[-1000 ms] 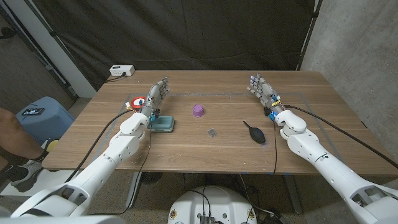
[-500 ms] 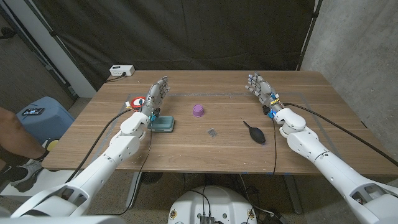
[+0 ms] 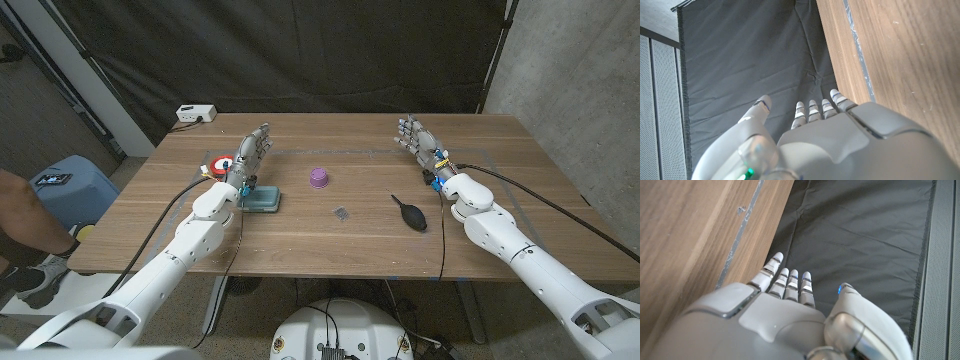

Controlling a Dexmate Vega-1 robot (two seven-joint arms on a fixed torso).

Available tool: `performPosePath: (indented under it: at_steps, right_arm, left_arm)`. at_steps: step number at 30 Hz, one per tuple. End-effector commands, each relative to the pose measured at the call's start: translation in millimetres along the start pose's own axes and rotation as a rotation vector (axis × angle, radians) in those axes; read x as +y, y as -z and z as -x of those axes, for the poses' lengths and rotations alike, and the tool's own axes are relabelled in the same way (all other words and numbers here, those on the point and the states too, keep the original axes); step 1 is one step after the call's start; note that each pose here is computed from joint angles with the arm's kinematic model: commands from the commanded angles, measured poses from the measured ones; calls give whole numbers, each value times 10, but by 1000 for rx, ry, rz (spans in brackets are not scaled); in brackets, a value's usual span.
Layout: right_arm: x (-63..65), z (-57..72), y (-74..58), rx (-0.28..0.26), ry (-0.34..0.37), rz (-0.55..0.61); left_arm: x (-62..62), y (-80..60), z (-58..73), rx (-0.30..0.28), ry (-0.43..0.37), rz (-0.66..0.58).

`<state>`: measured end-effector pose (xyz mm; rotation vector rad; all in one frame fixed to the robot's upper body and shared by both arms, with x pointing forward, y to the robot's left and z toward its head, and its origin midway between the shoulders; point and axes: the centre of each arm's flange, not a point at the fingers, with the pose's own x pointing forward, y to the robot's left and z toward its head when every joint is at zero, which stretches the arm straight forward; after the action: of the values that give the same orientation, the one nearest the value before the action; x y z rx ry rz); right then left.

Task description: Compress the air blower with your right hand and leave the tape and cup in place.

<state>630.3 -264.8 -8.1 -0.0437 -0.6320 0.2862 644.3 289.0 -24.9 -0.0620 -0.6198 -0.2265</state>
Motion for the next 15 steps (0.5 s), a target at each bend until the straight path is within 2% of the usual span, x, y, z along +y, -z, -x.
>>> performPosePath:
  at_steps: [1,15]
  right_arm:
    - [39,92,-100,2,-3,40]
    - [74,194,-262,18,-11,118]
  left_arm:
    - [-22,-2,23,-4,7,-1]
    - [-84,21,20,-6,23,0]
